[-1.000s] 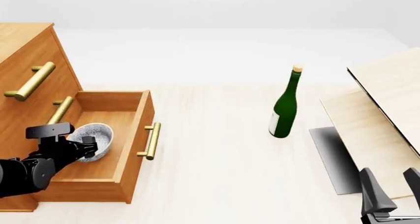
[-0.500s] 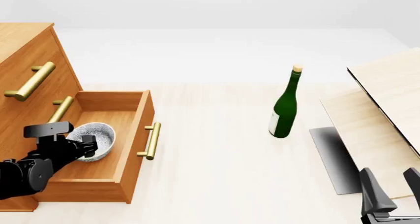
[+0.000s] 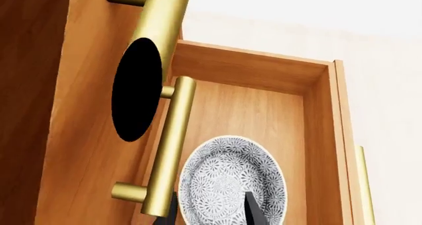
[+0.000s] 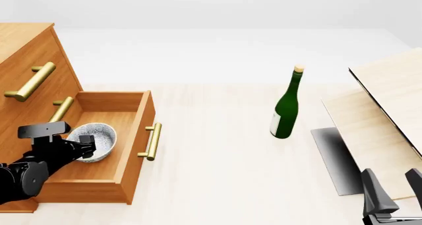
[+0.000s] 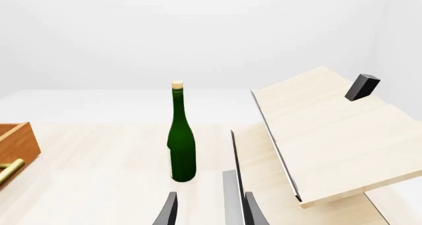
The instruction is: Put the bowl in the bottom drawer of the cabinet and close it.
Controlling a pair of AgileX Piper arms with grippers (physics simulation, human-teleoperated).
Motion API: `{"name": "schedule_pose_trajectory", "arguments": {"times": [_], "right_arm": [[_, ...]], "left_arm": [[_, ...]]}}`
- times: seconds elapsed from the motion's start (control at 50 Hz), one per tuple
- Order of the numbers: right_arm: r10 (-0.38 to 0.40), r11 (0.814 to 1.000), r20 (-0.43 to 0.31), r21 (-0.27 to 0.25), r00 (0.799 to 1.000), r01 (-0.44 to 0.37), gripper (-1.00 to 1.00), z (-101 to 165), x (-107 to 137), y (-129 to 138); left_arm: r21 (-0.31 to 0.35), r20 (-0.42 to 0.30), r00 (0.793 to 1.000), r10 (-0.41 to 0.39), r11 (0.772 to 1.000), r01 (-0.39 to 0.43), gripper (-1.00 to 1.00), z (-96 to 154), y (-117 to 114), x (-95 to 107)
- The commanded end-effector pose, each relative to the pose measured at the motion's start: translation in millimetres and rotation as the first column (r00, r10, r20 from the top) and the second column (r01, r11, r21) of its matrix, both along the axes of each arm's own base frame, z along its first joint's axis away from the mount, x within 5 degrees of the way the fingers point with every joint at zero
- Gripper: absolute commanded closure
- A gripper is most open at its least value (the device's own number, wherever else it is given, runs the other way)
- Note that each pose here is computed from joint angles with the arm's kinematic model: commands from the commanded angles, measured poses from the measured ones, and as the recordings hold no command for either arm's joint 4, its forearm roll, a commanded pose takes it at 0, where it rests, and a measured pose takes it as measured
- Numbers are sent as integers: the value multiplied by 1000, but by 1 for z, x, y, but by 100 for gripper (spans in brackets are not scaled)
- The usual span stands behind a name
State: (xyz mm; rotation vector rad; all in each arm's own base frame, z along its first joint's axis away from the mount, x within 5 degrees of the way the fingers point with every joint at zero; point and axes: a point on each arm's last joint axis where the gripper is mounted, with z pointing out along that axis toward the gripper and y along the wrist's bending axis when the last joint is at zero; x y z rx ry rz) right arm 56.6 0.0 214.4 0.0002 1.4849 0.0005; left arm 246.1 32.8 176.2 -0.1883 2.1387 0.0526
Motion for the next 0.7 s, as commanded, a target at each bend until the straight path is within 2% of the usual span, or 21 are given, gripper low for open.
{"name": "schedule_pose_trajectory", "arguments": {"times": [0.02,0.7], "right_arm": [[0,1000,0,0,1000,0,-100,0,0,0],[0,1000,0,0,1000,0,-100,0,0,0]], "left_arm": [[1,9,1000,1,1000,-1,-100,6,-1,-8],[-10,37,999,-18,1000,19,-100,23,-10,-27]]}}
